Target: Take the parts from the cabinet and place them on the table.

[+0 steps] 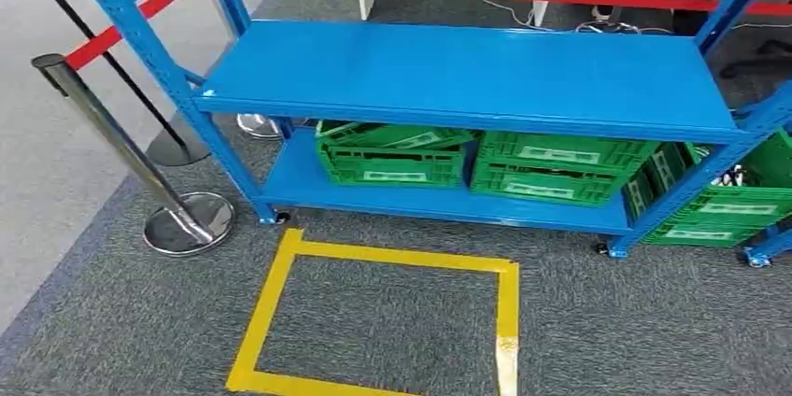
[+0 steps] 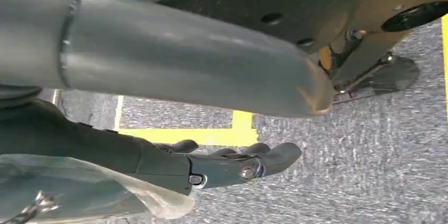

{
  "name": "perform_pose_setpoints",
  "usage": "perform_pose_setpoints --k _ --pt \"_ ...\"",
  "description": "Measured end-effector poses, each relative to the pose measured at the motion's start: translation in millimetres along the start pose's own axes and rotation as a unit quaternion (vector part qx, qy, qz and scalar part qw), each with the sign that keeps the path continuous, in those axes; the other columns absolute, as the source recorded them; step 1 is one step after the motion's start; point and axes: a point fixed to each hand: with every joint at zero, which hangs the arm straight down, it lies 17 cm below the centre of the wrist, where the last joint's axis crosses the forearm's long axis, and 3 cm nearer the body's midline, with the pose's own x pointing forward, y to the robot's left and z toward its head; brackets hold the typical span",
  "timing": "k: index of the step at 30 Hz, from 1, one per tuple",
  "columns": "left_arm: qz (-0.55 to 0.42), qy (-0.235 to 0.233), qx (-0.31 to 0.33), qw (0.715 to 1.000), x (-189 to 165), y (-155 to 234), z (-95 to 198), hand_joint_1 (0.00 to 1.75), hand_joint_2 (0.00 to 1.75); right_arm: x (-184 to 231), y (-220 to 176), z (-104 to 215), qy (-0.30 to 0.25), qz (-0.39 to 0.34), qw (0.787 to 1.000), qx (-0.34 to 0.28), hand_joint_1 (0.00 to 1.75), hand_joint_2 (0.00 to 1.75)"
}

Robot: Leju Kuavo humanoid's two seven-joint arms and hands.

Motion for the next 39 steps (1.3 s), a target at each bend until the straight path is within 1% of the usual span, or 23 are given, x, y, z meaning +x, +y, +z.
perform_pose_setpoints --k 12,39 --pt "-0.005 0.008 0.001 1.000 -8.6 2.8 3.7 0.00 0.00 -1.0 4.0 0.8 0.001 -0.001 1.000 0.005 0.00 0.00" --pt "-0.003 0.004 0.001 1.000 -6.7 2.2 3.5 0.00 0.00 -1.5 3.0 0.7 0.001 -0.003 1.000 0.005 0.00 0.00"
